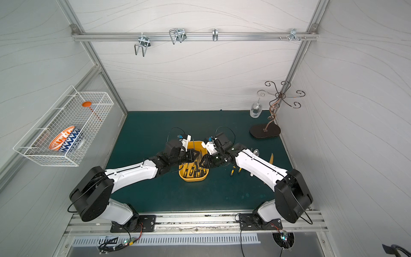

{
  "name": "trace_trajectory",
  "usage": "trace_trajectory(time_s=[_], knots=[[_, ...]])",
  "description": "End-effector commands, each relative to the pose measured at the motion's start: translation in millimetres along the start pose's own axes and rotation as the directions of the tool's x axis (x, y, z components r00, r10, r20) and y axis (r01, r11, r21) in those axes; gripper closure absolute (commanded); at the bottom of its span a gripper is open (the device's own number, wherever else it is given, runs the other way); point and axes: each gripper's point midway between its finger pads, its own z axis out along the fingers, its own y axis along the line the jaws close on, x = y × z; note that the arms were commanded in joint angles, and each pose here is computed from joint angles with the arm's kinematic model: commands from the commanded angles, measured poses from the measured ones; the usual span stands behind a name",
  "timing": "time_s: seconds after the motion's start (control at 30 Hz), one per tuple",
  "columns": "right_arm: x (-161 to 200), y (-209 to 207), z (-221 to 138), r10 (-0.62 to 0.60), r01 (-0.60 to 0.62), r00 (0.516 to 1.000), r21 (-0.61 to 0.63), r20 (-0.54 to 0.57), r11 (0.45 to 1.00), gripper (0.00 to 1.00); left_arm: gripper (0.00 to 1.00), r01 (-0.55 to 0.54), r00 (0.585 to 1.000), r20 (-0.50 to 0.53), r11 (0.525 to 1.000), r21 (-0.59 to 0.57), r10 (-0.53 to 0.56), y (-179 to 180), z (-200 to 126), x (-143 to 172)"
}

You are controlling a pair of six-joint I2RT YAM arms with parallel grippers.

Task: Put the file tool into the storage box
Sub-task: Place the file tool in the storage box.

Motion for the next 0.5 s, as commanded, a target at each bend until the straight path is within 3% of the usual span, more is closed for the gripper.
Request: trace_trajectory(time_s=[0.0,0.2,0.37,0.47], knots=[[-3.1,-5.8,-9.3,0.015,-0.016,0.999,0.045,0.036,0.999,0.64,1.00,-0.064,0.998,-0.021,0.978,-0.201,0.061,39.6,-0.2,4.2],[-2.8,-19.5,-15.3,0.062,-0.067,0.996,0.069,0.063,0.995,0.63,1.00,-0.103,0.992,-0.105,0.950,-0.294,0.075,62.5,12.5,22.7],[3.2,-39.9,-22.3,0.125,-0.135,0.989,0.134,0.074,0.982,0.61,0.62,-0.101,0.992,-0.095,0.956,-0.274,0.077,54.7,15.2,17.9],[14.4,-66.2,-28.8,0.205,-0.215,0.976,0.246,0.067,0.945,0.59,0.54,-0.099,0.994,-0.078,0.961,-0.258,0.081,48.9,12.7,13.7]])
